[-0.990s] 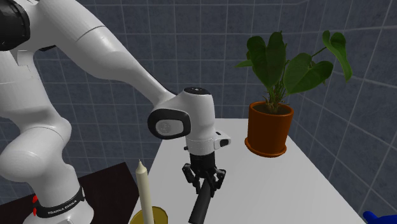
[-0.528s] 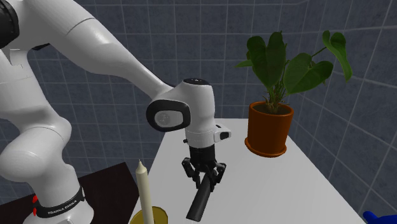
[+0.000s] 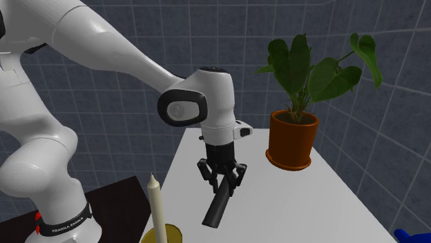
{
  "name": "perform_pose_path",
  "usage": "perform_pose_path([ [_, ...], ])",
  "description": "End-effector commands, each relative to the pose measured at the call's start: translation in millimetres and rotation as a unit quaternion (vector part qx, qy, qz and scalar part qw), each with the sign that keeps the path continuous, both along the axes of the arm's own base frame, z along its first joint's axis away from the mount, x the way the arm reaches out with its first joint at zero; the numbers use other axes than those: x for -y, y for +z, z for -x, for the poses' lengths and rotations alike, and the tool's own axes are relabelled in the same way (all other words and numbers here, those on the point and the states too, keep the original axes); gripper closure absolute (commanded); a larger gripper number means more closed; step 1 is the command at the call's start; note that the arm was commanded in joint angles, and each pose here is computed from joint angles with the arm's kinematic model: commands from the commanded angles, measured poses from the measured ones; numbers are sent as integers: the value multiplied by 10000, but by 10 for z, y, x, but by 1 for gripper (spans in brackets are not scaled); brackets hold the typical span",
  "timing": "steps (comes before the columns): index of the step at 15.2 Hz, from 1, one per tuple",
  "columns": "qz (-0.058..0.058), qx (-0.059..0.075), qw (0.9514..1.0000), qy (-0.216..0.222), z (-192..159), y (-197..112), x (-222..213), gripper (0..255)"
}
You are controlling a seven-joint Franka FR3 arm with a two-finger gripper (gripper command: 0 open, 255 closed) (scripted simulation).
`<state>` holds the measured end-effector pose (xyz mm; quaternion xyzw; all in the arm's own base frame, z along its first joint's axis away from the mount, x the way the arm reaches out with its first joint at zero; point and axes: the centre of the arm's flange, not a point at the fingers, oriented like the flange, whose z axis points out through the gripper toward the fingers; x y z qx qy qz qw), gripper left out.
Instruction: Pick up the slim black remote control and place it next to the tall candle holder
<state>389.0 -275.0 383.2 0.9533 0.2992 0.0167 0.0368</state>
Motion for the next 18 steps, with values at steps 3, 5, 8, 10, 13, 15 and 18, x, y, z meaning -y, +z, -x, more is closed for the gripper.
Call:
perform_pose_path([
  [3, -1, -2, 10000, -1, 11, 213, 6, 255],
  [5, -1, -2, 10000, -1, 11, 318, 6, 255],
  [8, -1, -2, 10000, -1, 11, 477, 6, 255],
  [10, -1, -2, 10000, -1, 11, 582, 6, 255],
  [13, -1, -2, 10000, -1, 11, 741, 6, 255],
  [15, -1, -2, 10000, -1, 11, 846, 6, 255],
  [18, -1, -2, 10000, -1, 11, 1005, 6, 255],
])
